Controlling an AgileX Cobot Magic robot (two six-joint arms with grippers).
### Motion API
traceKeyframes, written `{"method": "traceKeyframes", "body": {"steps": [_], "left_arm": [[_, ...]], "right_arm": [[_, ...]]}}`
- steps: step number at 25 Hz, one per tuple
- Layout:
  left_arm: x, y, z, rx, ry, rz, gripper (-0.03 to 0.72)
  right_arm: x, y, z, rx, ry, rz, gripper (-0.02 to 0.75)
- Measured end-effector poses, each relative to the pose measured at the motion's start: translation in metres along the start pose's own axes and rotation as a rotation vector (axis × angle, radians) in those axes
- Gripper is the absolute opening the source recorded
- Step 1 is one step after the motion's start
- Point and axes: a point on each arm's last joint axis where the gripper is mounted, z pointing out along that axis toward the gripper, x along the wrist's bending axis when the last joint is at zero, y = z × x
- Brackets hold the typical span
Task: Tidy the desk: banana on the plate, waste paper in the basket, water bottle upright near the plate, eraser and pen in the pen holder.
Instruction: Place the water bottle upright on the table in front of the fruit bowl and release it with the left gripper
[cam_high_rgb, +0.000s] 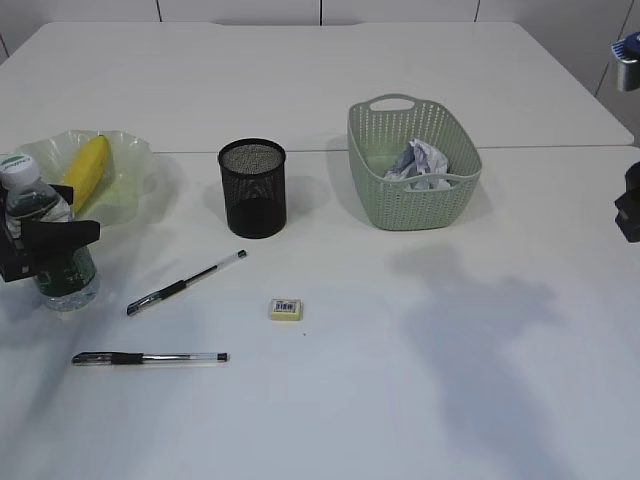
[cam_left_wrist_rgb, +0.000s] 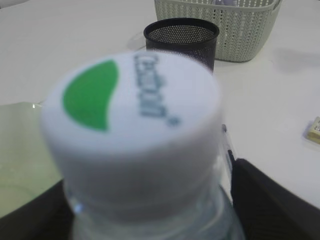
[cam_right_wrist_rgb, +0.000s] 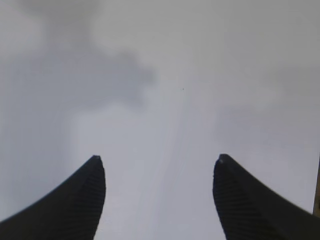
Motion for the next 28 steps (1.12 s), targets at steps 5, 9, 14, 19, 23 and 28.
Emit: {"method": "traceKeyframes", "body": {"steps": [5,9,14,19,23,28], "left_arm": [[0.000,0.004,-0.001,-0.005,0.003,-0.021,0.627],[0.000,0.004,-0.001,-0.005,0.003,-0.034,0.630],[0.000,0.017,-0.005,-0.021,0.014,-0.003,0.630],[-0.001,0.039,-0.012,-0.048,0.031,0.051,0.630],[-0.002,0.048,-0.015,-0.061,0.035,0.067,0.630],[-0.003,0.061,-0.020,-0.078,0.045,0.089,0.629]], "right_arm": [[0.000,0.000,0.000,0.004,-0.002,-0.002,0.501],[0.000,-0.001,0.000,0.010,-0.003,-0.004,0.501],[0.000,-0.001,0.000,0.015,-0.003,-0.006,0.501],[0.000,-0.001,0.000,0.016,-0.003,-0.008,0.501],[0.000,-0.001,0.000,0.016,-0.003,-0.009,0.501],[0.000,-0.002,0.000,0.018,-0.003,-0.010,0.501]]}}
